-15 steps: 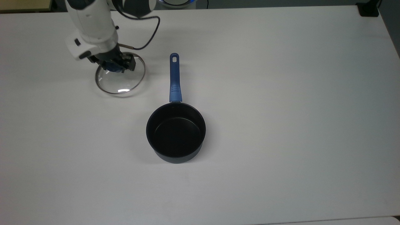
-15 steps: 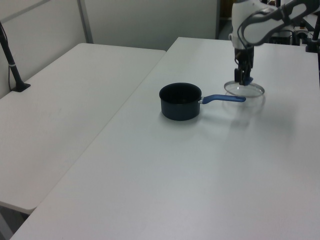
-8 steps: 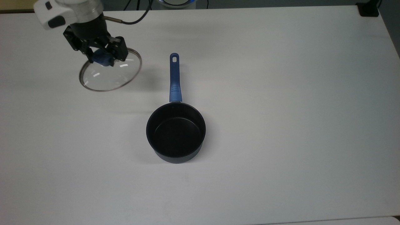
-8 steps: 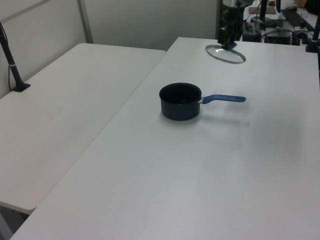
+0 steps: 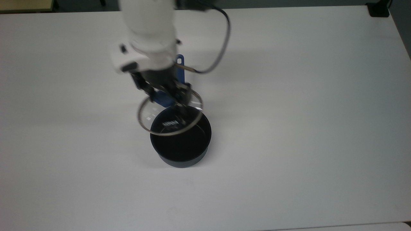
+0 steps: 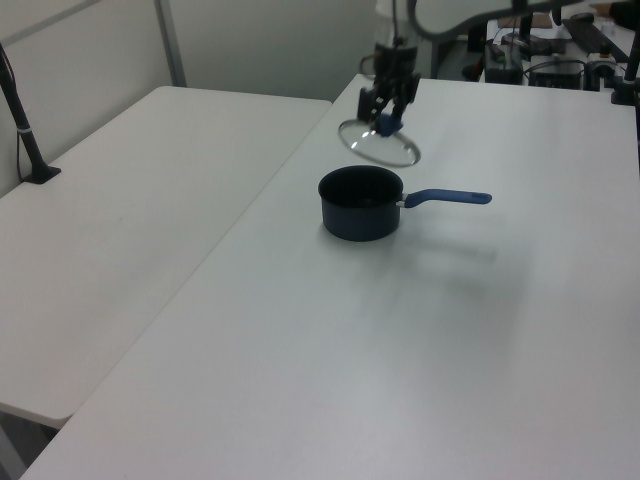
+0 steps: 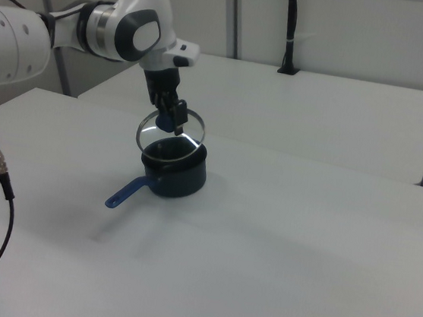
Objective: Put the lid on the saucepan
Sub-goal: 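Lift the lid and carry it over the saucepan opening, then lower the lid onto the saucepan rim and open the gripper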
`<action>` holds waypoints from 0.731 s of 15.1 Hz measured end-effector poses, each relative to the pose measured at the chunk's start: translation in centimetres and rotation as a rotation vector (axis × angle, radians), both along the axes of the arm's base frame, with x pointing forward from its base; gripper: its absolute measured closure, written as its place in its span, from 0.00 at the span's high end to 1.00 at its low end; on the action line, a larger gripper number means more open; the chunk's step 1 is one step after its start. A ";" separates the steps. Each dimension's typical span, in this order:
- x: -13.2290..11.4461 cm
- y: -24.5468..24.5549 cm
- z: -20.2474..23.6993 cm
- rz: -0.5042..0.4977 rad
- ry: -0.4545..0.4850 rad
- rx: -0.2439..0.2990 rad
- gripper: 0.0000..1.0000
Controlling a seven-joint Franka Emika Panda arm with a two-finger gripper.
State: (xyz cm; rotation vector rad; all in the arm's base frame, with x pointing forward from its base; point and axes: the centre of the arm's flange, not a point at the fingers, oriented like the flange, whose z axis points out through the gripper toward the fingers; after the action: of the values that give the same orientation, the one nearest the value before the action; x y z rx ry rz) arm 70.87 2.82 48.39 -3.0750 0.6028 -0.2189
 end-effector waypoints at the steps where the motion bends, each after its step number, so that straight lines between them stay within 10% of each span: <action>1: 0.7 1.4 -1.1 -0.017 0.001 0.001 0.61; 11: 2.5 2.9 -6.0 -0.045 -0.006 -0.073 0.61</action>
State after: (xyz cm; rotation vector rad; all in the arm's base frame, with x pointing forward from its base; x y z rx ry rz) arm 73.34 5.76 42.38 -3.1318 0.6793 -0.2560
